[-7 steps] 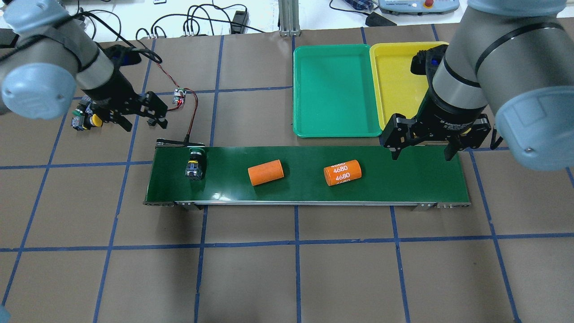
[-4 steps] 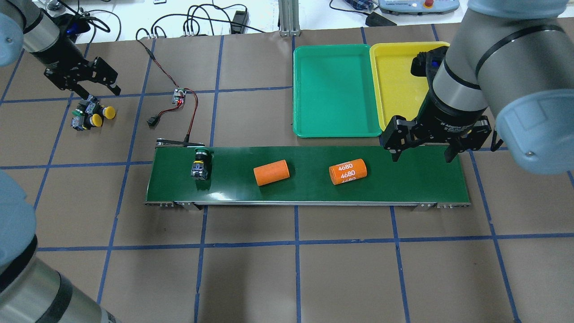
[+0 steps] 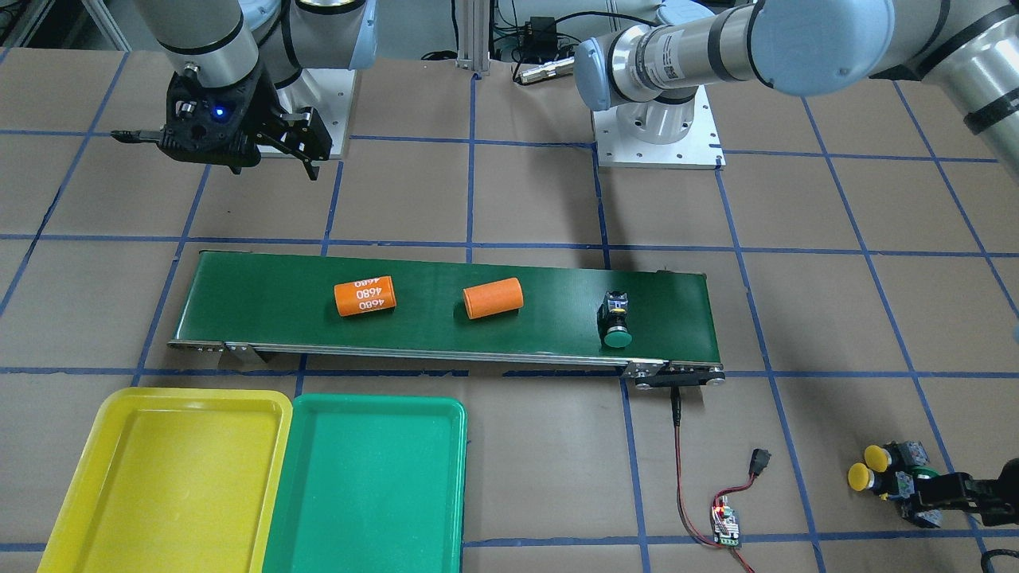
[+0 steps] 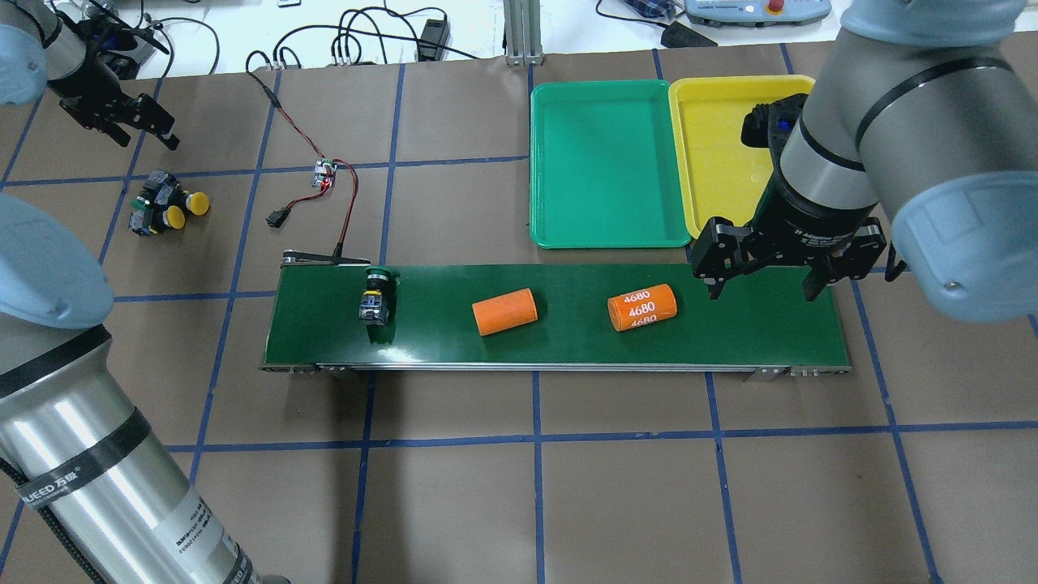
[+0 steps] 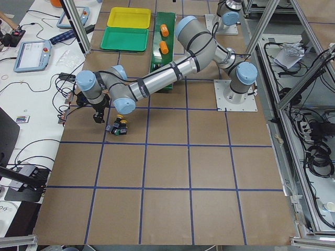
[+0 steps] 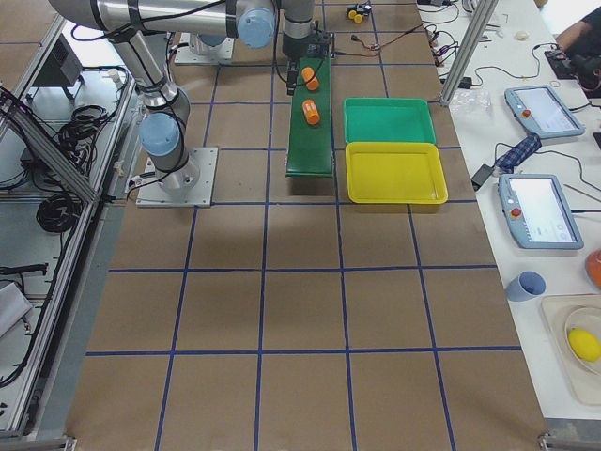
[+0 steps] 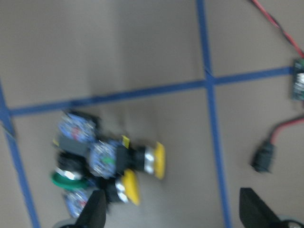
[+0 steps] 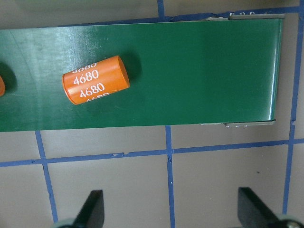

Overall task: Sort buttons by color to trays
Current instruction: 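Move the left gripper back and grasp another green-capped button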

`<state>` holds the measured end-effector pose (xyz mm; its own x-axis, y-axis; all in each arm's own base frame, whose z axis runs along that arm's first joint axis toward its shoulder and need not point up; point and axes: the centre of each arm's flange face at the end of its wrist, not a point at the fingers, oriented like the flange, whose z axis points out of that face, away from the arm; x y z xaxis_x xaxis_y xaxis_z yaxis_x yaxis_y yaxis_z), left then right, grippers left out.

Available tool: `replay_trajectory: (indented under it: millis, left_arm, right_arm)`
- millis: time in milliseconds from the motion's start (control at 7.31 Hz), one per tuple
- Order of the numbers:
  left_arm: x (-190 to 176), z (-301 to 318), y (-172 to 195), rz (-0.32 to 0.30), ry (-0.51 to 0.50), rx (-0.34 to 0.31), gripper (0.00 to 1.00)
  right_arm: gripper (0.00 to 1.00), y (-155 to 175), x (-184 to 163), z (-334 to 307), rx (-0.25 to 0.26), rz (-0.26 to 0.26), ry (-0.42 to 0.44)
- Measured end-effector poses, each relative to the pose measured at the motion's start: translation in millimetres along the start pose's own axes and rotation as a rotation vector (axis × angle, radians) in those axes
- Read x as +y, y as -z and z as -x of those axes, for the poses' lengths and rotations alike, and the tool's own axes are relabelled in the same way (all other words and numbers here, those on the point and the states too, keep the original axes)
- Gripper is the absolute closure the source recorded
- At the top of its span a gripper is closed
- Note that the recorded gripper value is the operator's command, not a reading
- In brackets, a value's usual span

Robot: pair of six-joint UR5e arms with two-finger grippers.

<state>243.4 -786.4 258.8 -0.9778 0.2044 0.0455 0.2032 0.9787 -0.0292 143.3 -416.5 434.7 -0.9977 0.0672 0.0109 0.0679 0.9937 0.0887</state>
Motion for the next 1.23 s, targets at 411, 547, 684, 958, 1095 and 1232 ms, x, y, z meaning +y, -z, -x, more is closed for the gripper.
replay_trajectory:
  millis: [411, 547, 684, 958, 1095, 1232]
  left_arm:
    - [-9, 38, -50, 0.003, -0.076, -0.005, 0.0]
    - [-5, 42, -60, 0.015, -0.078, 0.006, 0.0]
    - [-3, 43, -69, 0.026, -0.078, 0.018, 0.0]
    - [1, 43, -82, 0.046, -0.079, 0.04, 0.01]
    - [4, 42, -88, 0.057, -0.082, 0.051, 0.1]
    - [7, 40, -93, 0.067, -0.086, 0.06, 0.36]
  right_arm:
    - [0.0, 0, 0, 0, -0.002, -0.002, -0.009]
    - [0.0, 1, -1, 0, -0.002, -0.011, -0.011]
    - [0.0, 2, -2, 0, -0.002, -0.015, -0.014]
    - [0.0, -1, -4, 0, 0.006, -0.011, -0.02]
    - [0.0, -2, -6, 0, 0.007, -0.008, -0.022]
    - [0.0, -3, -6, 0, 0.006, -0.005, -0.023]
